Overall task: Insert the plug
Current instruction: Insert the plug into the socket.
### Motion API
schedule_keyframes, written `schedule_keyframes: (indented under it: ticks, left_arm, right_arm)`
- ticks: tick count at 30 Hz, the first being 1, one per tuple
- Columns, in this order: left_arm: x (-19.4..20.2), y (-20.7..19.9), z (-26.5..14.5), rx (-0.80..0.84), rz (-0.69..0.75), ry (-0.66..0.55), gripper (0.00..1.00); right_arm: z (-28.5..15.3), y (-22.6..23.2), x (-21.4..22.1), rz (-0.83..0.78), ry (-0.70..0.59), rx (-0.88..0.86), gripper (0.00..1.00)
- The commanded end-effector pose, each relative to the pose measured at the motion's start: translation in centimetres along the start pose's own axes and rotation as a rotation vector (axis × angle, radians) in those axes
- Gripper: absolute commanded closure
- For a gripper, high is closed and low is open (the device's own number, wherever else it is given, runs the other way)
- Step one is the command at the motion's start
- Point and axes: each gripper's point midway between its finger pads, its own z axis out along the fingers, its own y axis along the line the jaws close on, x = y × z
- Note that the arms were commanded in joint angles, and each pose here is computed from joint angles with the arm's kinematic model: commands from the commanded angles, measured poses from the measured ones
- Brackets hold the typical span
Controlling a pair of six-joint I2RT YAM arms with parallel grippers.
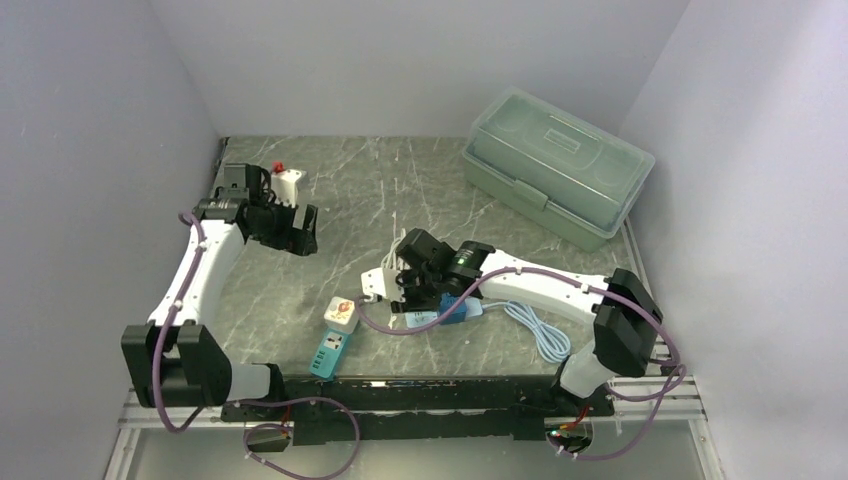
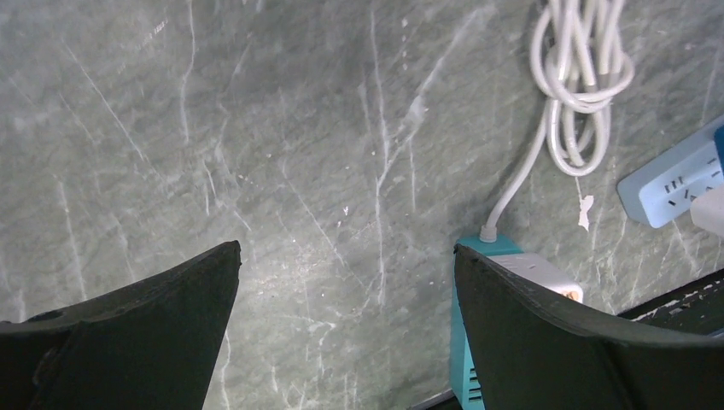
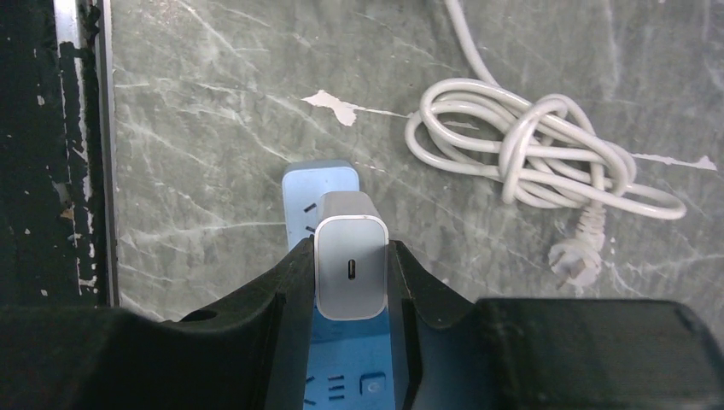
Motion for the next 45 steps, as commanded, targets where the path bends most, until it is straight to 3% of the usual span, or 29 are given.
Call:
schedule_keyframes:
  ticks: [1, 45]
  left_arm:
    - [0.3, 1.3, 0.9, -0.007, -0.079, 0.050, 0.00]
    - [-0.5, 2.4, 0.7, -0.041, -0.068, 0.035, 0.00]
  right_arm:
    - [1.2, 0.1, -0.9, -0.028, -0.069, -0.029, 1.00]
    - [2.7, 2.1, 3.2, 0.080, -0.037, -0.091, 1.00]
